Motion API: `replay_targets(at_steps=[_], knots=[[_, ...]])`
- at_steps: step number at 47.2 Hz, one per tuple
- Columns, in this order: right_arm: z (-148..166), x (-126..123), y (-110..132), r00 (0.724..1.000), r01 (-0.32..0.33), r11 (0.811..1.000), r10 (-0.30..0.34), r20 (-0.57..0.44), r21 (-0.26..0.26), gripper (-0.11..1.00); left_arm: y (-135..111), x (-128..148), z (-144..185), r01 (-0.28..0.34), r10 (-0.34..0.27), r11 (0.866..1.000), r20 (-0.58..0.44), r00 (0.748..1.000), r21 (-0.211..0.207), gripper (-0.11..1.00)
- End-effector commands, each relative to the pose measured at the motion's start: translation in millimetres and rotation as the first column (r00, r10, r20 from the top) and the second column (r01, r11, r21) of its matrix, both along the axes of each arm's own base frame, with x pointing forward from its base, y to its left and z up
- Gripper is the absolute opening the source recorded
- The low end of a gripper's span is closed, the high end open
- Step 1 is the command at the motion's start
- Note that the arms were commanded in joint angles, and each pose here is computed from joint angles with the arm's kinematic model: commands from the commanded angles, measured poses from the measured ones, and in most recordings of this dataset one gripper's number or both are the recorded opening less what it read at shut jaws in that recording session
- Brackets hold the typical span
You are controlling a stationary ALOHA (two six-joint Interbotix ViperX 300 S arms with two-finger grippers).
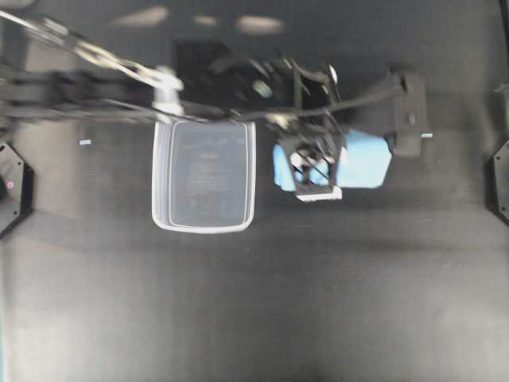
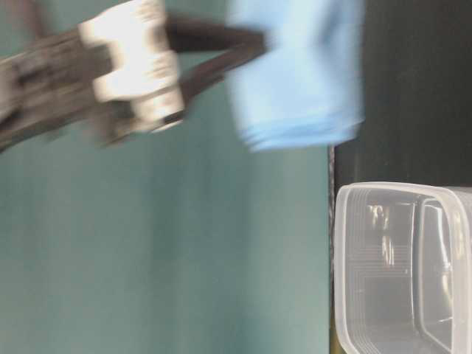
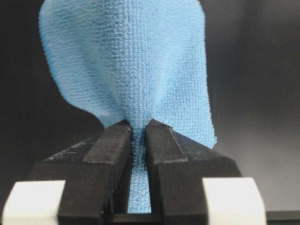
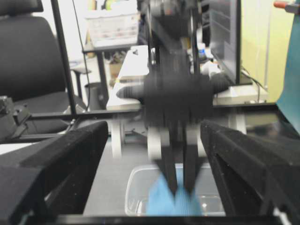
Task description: Place the blue towel into the container with the left arm.
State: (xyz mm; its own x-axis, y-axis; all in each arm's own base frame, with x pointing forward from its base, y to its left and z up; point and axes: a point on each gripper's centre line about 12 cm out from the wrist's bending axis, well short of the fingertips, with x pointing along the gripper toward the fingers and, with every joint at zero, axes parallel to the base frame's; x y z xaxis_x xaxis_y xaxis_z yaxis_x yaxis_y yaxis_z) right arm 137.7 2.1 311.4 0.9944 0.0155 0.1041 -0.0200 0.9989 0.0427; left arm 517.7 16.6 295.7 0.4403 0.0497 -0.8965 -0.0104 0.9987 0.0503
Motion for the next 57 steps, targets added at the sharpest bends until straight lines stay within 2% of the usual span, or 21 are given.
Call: replay_targets(at_steps=[1,9,17,26,38,50,57], knots=[[3.1,0.4,0.4,1.000,-0.003,1.000,0.003,0.008,0.003,0.77,5.1,-31.0,57.8,-0.017,0.016,1.000,0.063,0.998,0.004,0.06],[3.3,0.3,0.4,1.000,-0.003,1.000,0.003,0.009,0.002,0.77,9.1,-72.5,82.0,-0.031,0.031,1.000,0.071,0.997,0.002,0.06],[3.1,0.4,0.4,1.000,-0.003,1.000,0.003,0.008,0.003,0.77,11.8,-109.4,69.2,-0.046,0.046,0.999,0.011,0.999,-0.001,0.06],[2.6,0.4,0.4,1.000,-0.003,1.000,0.003,0.008,0.003,0.77,10.5,-131.0,50.6,-0.051,0.051,0.999,-0.022,0.998,-0.005,0.06],[3.0,0.4,0.4,1.000,-0.004,1.000,0.004,0.011,0.005,0.77,10.6,-141.2,36.5,-0.040,0.040,0.999,-0.041,0.998,0.002,0.06],[3.0,0.4,0.4,1.000,-0.004,1.000,0.004,0.011,0.005,0.77,17.4,-142.9,24.1,-0.058,0.058,0.998,-0.066,0.996,0.001,0.06],[3.2,0.4,0.4,1.000,-0.004,1.000,0.004,0.012,0.005,0.77,16.3,-140.2,14.4,-0.050,0.050,0.999,-0.031,0.998,0.003,0.06]])
